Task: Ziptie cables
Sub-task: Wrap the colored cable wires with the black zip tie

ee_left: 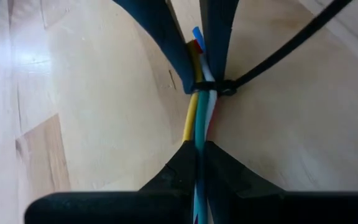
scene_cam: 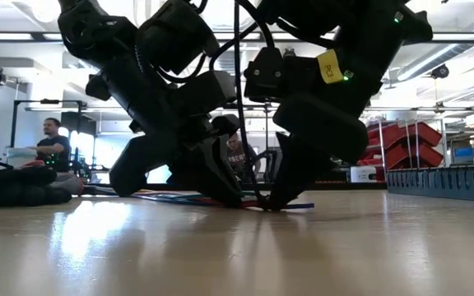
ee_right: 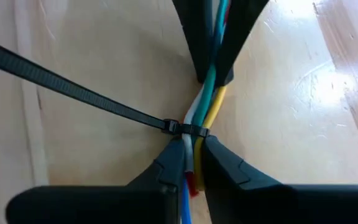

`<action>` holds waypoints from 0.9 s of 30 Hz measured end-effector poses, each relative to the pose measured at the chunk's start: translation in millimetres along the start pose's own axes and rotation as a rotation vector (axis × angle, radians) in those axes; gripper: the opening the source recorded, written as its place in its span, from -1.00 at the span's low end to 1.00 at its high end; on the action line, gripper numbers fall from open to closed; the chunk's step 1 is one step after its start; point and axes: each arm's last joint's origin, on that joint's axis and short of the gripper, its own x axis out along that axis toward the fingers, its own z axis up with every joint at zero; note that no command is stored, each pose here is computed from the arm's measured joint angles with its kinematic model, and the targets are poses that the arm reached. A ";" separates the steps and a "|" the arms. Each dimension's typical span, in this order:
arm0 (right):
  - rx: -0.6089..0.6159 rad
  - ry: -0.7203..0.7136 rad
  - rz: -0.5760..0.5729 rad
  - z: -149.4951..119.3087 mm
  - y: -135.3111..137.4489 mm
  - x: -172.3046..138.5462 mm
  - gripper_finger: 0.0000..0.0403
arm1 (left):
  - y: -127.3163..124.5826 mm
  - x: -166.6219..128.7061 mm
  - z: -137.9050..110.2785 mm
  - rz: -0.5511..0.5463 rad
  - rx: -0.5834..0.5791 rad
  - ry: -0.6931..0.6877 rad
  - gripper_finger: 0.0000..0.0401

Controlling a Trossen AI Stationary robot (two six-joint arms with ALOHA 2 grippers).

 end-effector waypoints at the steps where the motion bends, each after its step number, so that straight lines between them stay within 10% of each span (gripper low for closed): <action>1: 0.001 -0.001 0.000 0.0 0.2 0.5 -0.88 | 0.0 0.0 0.1 0.000 0.000 -0.001 -0.97; 27: 0.049 0.021 -0.019 1.2 -0.7 -7.3 -0.79 | -8.5 -11.5 9.4 -0.008 -0.014 0.002 -0.77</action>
